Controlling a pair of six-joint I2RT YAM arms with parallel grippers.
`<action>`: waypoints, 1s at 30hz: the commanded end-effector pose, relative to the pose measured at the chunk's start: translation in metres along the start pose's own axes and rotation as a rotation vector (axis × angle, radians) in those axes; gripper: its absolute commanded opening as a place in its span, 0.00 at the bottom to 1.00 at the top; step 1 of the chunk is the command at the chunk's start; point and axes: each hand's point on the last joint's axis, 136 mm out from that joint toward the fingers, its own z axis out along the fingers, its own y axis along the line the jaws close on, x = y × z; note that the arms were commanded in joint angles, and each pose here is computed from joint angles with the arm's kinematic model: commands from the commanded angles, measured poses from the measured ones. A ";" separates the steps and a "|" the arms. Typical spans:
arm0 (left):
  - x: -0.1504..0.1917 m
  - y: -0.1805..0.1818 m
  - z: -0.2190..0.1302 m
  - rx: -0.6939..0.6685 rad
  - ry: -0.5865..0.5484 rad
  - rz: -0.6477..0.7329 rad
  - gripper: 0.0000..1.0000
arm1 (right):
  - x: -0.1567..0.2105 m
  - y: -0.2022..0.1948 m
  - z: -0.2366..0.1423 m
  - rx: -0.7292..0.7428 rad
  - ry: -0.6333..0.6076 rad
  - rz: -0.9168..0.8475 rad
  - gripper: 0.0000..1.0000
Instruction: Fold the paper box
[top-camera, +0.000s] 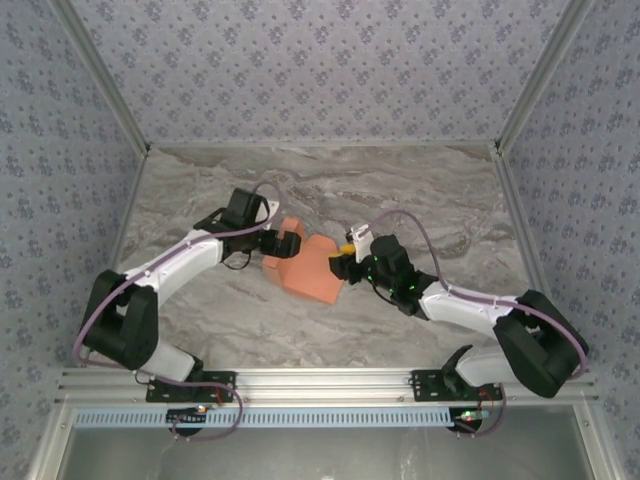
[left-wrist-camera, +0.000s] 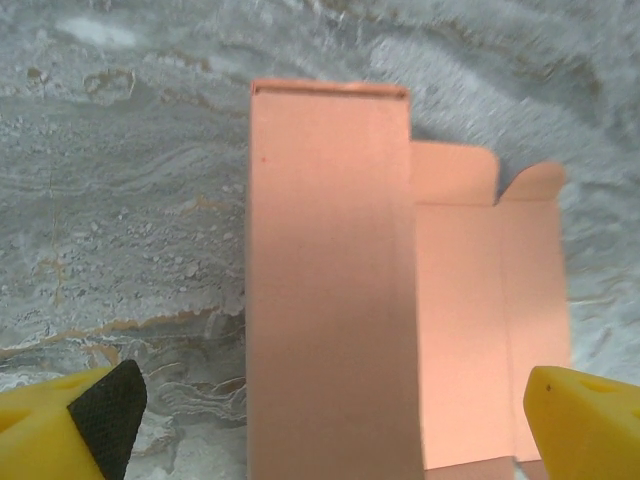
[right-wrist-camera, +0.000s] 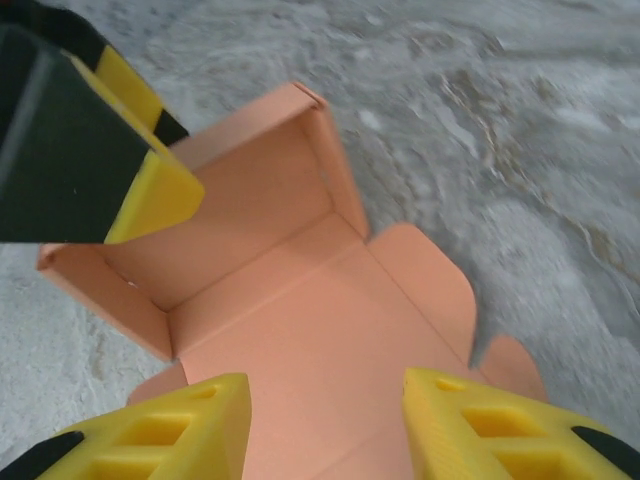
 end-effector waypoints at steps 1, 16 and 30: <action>0.015 0.028 0.009 -0.150 0.100 0.036 0.98 | 0.013 -0.023 -0.008 0.145 0.092 0.104 0.46; -0.006 0.022 0.008 0.100 0.005 -0.340 0.51 | 0.048 -0.042 0.008 0.080 0.317 0.813 0.50; -0.004 0.018 0.004 0.187 -0.027 -0.412 0.48 | 0.007 -0.015 0.037 -0.093 0.288 0.875 0.51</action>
